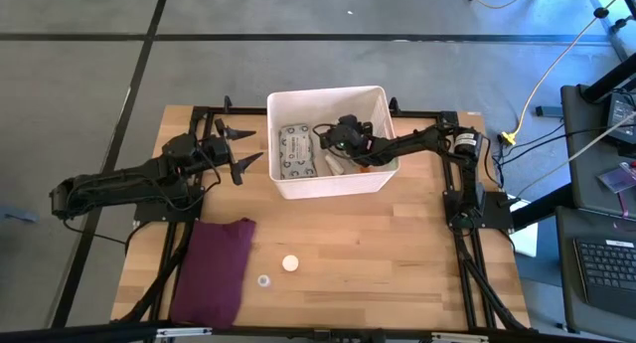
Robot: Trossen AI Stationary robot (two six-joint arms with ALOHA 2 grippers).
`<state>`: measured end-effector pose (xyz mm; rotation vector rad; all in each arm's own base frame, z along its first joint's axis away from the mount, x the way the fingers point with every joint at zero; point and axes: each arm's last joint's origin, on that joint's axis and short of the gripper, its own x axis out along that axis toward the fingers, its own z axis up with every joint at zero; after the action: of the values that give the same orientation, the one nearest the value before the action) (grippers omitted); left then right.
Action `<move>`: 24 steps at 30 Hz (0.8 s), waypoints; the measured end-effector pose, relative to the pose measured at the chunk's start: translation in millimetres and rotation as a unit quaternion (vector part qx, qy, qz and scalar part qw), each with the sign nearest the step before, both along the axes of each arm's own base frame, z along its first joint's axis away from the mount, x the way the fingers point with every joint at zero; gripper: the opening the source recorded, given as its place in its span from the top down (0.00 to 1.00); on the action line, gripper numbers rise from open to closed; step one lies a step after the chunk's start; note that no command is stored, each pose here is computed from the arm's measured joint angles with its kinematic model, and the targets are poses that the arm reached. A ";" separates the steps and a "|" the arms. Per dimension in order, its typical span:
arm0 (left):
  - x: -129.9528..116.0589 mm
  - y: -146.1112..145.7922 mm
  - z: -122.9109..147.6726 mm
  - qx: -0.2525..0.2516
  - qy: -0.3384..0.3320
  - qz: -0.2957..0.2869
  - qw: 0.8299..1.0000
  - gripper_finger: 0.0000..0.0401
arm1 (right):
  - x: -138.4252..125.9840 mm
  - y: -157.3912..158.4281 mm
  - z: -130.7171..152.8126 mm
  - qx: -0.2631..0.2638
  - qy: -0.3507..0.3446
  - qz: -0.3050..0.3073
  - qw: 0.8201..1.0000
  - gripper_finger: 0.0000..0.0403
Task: Pick & place medical supplies in basket/bin
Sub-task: Put the yellow pill bottle into the white bin
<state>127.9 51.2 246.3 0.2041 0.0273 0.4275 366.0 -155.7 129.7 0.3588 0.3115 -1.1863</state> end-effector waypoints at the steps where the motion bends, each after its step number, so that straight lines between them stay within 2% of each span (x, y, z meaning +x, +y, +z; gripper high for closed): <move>1: 0.0 0.0 0.0 0.000 0.000 0.000 1.000 0.28 | 0.2 -0.1 0.4 -0.001 -0.002 0.000 1.000 0.34; 5: 0.0 0.0 0.0 0.000 0.000 0.000 1.000 0.28 | 0.7 -0.2 6.3 -0.006 -0.014 0.001 1.000 0.27; 9: 0.1 0.0 -0.1 0.000 0.000 0.000 1.000 0.28 | 0.2 2.7 22.4 -0.019 -0.024 0.010 0.999 0.25; 15: 0.0 0.1 0.0 0.000 0.000 0.000 1.000 0.28 | -2.8 21.9 73.5 -0.078 -0.016 0.063 0.995 0.25; 18: 0.0 0.0 0.0 0.000 0.000 0.000 1.000 0.28 | -8.5 42.6 109.6 -0.126 0.000 0.107 0.986 0.25; 20: 0.0 0.0 0.0 0.000 0.000 0.000 1.000 0.28 | -14.8 62.9 135.7 -0.155 0.008 0.157 0.975 0.25; 24: 0.1 -0.1 0.0 0.000 0.000 -0.002 1.000 0.28 | -35.1 113.4 178.0 -0.190 0.017 0.292 0.937 0.25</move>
<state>127.9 51.1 246.3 0.2038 0.0267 0.4229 330.9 -42.2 307.8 -0.0968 0.1902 -0.6410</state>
